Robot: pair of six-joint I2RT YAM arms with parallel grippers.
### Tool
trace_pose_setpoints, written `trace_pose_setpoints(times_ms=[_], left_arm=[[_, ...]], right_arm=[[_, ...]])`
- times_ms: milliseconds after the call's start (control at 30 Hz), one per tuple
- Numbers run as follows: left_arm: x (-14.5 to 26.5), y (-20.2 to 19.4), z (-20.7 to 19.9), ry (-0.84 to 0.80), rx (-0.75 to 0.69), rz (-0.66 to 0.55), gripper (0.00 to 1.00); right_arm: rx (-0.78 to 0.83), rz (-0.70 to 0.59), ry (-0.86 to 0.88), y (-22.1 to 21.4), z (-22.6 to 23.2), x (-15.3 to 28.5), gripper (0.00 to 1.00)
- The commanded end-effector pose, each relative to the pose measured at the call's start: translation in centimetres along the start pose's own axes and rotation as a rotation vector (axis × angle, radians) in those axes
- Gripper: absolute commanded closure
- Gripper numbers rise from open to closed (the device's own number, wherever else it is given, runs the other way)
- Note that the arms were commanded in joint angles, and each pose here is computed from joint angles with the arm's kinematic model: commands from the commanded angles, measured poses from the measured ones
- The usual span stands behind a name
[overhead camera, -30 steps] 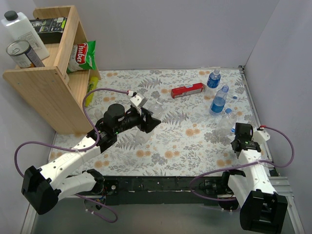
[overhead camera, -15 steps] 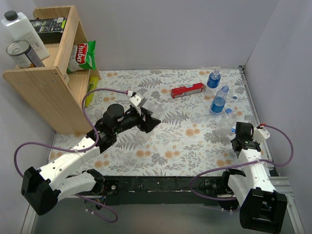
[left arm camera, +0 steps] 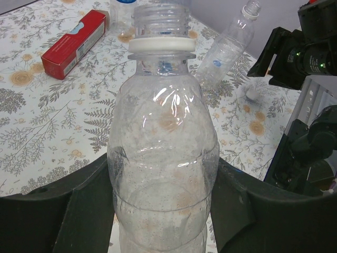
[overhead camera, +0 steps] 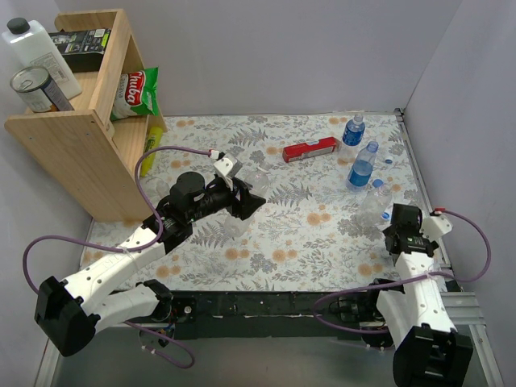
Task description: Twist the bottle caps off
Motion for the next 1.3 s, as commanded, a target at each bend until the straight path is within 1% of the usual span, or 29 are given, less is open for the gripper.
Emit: trace_pose_setpoints(times_ms=[0, 67, 100, 167, 200, 233, 300, 333, 367, 400, 433, 467, 500, 533, 567, 633, 667, 700, 767, 800, 867, 933, 1000, 1033, 1133, 1267], left_arm=[[0.6, 1.6, -0.3, -0.006, -0.034, -0.056, 0.64], [0.7, 1.7, -0.4, -0.007, -0.035, -0.059, 0.64], [0.6, 1.6, -0.4, -0.009, -0.036, -0.056, 0.64], [0.6, 1.6, -0.5, -0.016, -0.035, -0.057, 0.64], [0.6, 1.7, -0.6, -0.024, -0.036, -0.058, 0.64], [0.6, 1.6, -0.6, -0.030, -0.034, -0.058, 0.64], [0.6, 1.5, -0.8, -0.047, -0.037, -0.057, 0.64], [0.4, 1.4, -0.8, -0.051, -0.036, -0.051, 0.64], [0.3, 1.3, -0.8, -0.057, -0.036, -0.048, 0.64], [0.2, 1.2, -0.7, -0.060, -0.036, -0.044, 0.64], [0.1, 1.1, -0.8, -0.074, -0.036, -0.039, 0.64], [0.0, 1.0, -0.8, -0.083, -0.041, -0.036, 0.64], [0.0, 1.1, -0.9, -0.092, -0.044, -0.042, 0.64], [0.0, 0.9, -0.9, -0.098, -0.044, -0.039, 0.64], [0.0, 0.9, -1.0, -0.100, -0.048, -0.040, 0.64], [0.0, 0.8, -1.0, -0.109, -0.062, -0.041, 0.64], [0.0, 0.7, -1.0, -0.115, -0.066, -0.038, 0.64], [0.0, 0.6, -1.0, -0.121, -0.075, -0.039, 0.64], [-0.2, 0.3, -1.2, -0.151, -0.079, -0.029, 0.64], [-0.3, 0.1, -1.2, -0.159, -0.080, -0.023, 0.64], [-0.4, -0.2, -1.3, -0.182, -0.082, -0.015, 0.64], [-0.6, -0.4, -1.3, -0.191, -0.085, -0.007, 0.64], [-0.6, -0.5, -1.2, -0.193, -0.084, -0.001, 0.64], [-0.7, -0.6, -1.3, -0.194, -0.082, 0.003, 0.64], [-0.8, -0.8, -1.2, -0.196, -0.089, 0.008, 0.64], [-0.9, -0.9, -1.2, -0.207, -0.087, 0.015, 0.64]], right_arm=[[-0.067, -0.190, -0.001, 4.3, 0.2, 2.6, 0.29], [-0.064, -0.254, 0.010, 6.0, 0.4, 3.7, 0.30], [-0.090, -0.298, 0.061, 7.8, 1.3, 5.2, 0.31], [-0.046, -0.318, 0.124, 9.5, 2.2, 6.8, 0.32], [-0.047, -0.337, 0.175, 11.1, 3.1, 8.3, 0.36], [0.019, -0.325, 0.273, 11.8, 4.1, 9.4, 0.40], [0.077, -0.317, 0.410, 13.0, 5.8, 10.8, 0.46], [0.094, -0.308, 0.565, 14.1, 7.2, 13.0, 0.45], [0.133, -0.308, 0.641, 14.6, 7.9, 13.9, 0.42], [0.153, -0.288, 0.710, 15.0, 8.9, 14.7, 0.33], [0.175, -0.261, 0.855, 15.6, 10.0, 16.7, 0.32], [0.193, -0.245, 0.933, 15.9, 10.7, 17.7, 0.31], [0.209, -0.202, 0.998, 15.8, 11.6, 18.2, 0.25], [0.227, -0.157, 1.105, 15.8, 12.2, 19.6, 0.24], [0.241, -0.142, 1.176, 15.7, 12.8, 20.3, 0.23], [0.278, -0.046, 1.308, 14.6, 13.8, 21.8, 0.21], [0.294, -0.025, 1.352, 14.5, 14.2, 22.6, 0.21], [0.346, 0.042, 1.416, 13.2, 15.0, 23.8, 0.21], [0.402, 0.095, 1.474, 12.2, 15.8, 25.7, 0.21], [0.471, 0.188, 1.515, 10.1, 16.7, 26.6, 0.21], [0.525, 0.271, 1.568, 8.5, 17.4, 27.8, 0.21], [0.574, 0.383, 1.637, 6.4, 18.3, 29.0, 0.21], [0.608, 0.453, 1.676, 4.7, 18.8, 29.5, 0.21], [0.616, 0.464, 1.690, 4.3, 18.9, 29.7, 0.21], [0.674, 0.542, 1.695, 2.3, 19.5, 29.7, 0.21], [0.718, 0.598, 1.719, 0.4, 19.9, 29.9, 0.21]])
Point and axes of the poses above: each gripper's point midway between its finger pads, its own x axis back along the fingers, its own z axis along the line the jaws close on, y = z × x, the point moved 9 cm from there along x, back along the fingers, and after that the axes turned 9 degrees about -x, right-handed, at the moved point
